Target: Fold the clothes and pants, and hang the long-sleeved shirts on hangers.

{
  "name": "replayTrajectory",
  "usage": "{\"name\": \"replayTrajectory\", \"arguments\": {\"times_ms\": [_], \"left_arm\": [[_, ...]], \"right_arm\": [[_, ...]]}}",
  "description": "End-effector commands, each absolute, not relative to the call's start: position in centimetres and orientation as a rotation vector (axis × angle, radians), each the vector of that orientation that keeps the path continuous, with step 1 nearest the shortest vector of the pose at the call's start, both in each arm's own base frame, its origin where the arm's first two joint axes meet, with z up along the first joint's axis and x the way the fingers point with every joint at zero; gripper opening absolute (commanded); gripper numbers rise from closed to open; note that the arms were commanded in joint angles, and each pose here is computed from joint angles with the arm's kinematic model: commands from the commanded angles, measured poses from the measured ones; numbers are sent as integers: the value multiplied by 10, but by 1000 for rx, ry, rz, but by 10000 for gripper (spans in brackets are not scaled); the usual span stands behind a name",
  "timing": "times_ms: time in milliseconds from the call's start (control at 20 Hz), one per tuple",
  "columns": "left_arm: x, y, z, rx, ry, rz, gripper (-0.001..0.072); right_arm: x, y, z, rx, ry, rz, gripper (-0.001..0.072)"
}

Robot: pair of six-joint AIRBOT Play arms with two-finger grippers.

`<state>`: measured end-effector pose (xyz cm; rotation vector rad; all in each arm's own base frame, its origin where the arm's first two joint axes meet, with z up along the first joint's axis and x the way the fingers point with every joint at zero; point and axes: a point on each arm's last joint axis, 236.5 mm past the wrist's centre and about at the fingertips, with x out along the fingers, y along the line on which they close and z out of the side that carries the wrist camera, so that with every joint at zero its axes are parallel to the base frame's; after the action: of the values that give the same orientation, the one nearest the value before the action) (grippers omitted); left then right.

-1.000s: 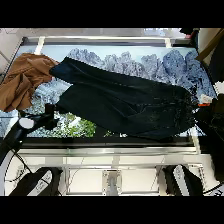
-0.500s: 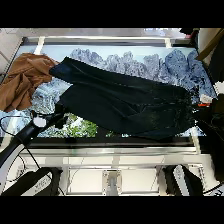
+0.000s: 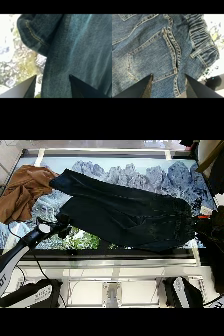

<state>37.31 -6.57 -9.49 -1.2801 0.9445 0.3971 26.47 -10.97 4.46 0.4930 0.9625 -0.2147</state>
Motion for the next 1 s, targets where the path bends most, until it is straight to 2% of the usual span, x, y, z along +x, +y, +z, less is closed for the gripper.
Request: {"name": "replayTrajectory", "arguments": {"times_ms": [0,250,300,350,400,500,600,800,900,950], "left_arm": [[380,-70,-99,-1222,978,364,440],[412,-74,-93,-1203,973,330,408],[417,-75,-93,-1203,976,328,337],[421,-75,-92,-1204,973,325,132],[425,-74,-89,-1199,963,320,15],[435,-63,-72,-1141,918,273,12],[446,-51,-35,-991,852,162,10],[463,-43,103,-763,623,-60,9],[447,-52,158,-587,581,-148,9],[432,-46,168,-487,594,-133,9]], "right_arm": [[265,-110,45,493,960,-216,460],[265,-110,45,493,960,-216,460],[265,-110,45,492,960,-217,460],[264,-111,44,489,963,-219,460],[262,-113,43,477,971,-227,460],[254,-118,46,432,988,-248,460],[242,-124,54,370,1023,-271,460],[234,-124,62,340,1029,-283,460],[237,-122,62,352,1021,-273,460],[237,-121,62,354,1020,-271,460]]}}
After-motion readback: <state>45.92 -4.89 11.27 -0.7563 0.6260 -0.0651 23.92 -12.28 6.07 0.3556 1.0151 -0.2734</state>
